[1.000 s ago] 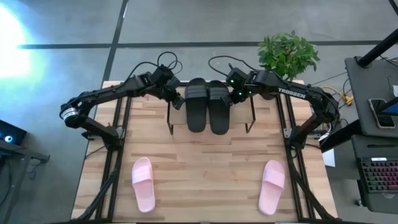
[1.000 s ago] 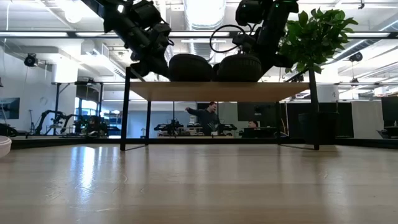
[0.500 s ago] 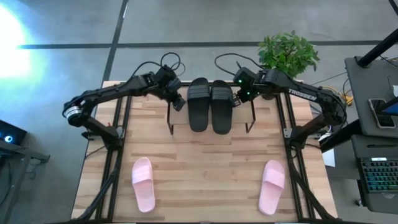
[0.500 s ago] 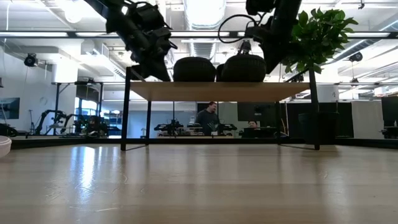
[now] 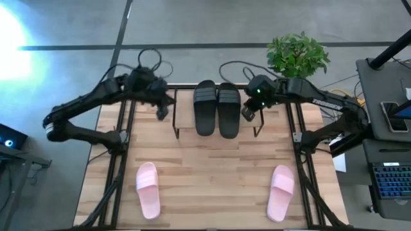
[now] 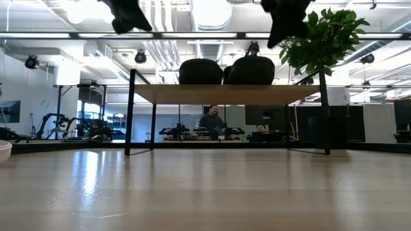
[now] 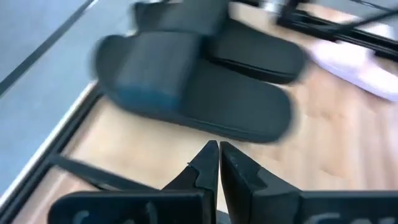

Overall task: Pick and place slides into the shelf
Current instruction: Move the left pink slide to the center of the table

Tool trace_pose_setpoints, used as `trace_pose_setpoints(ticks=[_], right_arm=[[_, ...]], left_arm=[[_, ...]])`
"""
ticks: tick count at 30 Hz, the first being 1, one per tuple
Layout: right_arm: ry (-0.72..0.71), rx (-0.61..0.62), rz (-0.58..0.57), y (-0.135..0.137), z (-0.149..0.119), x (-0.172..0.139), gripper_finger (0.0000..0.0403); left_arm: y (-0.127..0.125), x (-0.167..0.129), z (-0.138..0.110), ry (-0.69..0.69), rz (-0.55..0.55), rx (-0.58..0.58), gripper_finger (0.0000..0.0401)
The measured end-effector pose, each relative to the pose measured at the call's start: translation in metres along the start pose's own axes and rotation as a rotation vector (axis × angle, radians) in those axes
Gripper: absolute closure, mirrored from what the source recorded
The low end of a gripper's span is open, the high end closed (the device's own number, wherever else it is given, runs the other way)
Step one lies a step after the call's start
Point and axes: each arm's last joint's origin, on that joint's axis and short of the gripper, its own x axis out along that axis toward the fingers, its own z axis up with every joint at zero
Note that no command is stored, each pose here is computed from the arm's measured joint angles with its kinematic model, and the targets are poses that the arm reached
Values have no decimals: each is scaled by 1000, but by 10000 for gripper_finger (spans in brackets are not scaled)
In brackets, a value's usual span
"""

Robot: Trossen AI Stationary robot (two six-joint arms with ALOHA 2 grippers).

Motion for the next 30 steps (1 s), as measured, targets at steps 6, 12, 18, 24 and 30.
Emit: trace_pose_setpoints(ticks=[6,12,18,24,30], right_arm=[[-23,-57,72,17,-4,-6,394],[20,-55,174,29,-7,-4,394],[41,-17,210,44,-15,-8,394],[60,17,237,57,-22,-11,394],[103,77,253,68,-33,-9,394]], left_arm=[[-32,-13,-18,16,-174,-36,400],[-65,-30,-30,62,-327,34,400],[-85,-37,-57,240,-183,51,398],[-98,-25,-75,435,-54,74,354],[-126,-13,-86,542,-95,118,288]])
